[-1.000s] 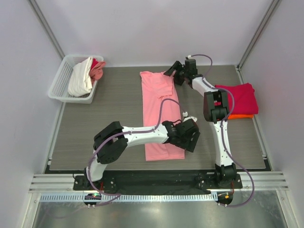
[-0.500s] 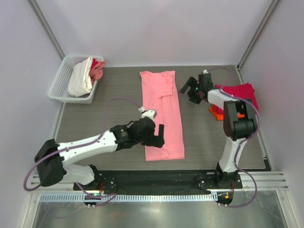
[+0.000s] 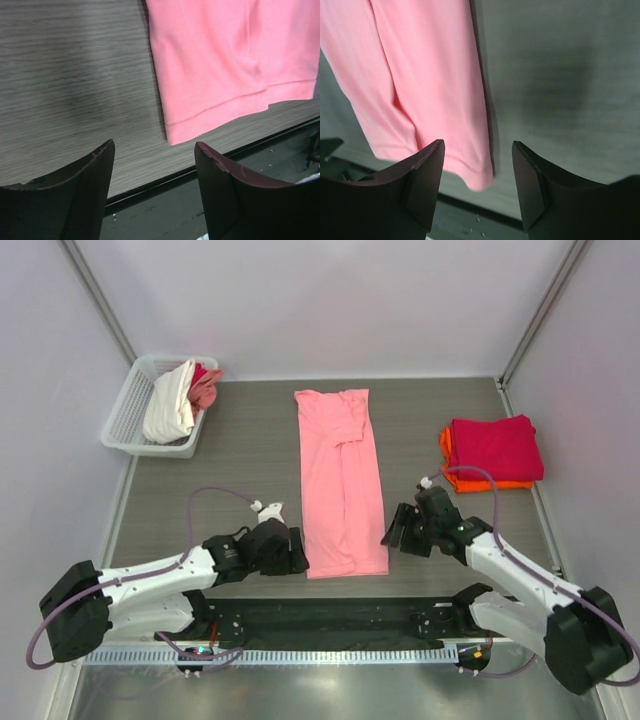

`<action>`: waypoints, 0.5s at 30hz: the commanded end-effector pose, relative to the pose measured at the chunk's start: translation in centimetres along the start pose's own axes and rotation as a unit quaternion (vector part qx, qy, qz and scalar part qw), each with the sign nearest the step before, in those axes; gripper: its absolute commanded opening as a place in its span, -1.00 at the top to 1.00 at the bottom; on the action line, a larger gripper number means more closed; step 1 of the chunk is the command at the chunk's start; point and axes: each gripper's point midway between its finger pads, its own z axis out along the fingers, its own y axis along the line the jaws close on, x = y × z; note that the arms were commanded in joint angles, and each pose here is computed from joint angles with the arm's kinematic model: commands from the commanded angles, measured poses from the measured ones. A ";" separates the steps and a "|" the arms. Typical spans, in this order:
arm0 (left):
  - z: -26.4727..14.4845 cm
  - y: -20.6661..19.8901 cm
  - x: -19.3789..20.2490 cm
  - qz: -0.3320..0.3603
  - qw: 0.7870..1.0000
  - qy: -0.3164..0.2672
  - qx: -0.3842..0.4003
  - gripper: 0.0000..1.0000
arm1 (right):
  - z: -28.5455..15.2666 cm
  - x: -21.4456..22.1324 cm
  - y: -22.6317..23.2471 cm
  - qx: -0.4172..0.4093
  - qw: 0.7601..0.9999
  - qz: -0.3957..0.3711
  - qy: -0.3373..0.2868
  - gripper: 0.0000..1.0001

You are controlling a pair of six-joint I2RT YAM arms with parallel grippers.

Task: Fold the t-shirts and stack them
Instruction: Fold the tshirt

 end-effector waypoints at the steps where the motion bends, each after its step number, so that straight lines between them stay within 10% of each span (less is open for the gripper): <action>1: 0.6 -2.5 0.4 -0.051 0.997 0.010 0.065 -0.28 | -1.7 3.5 -1.2 0.010 1.000 0.013 0.024 -0.22; 15: 1.9 -1.9 2.0 -0.063 0.995 0.036 0.063 0.03 | 0.0 7.6 -1.6 -0.021 0.996 0.018 0.083 -0.03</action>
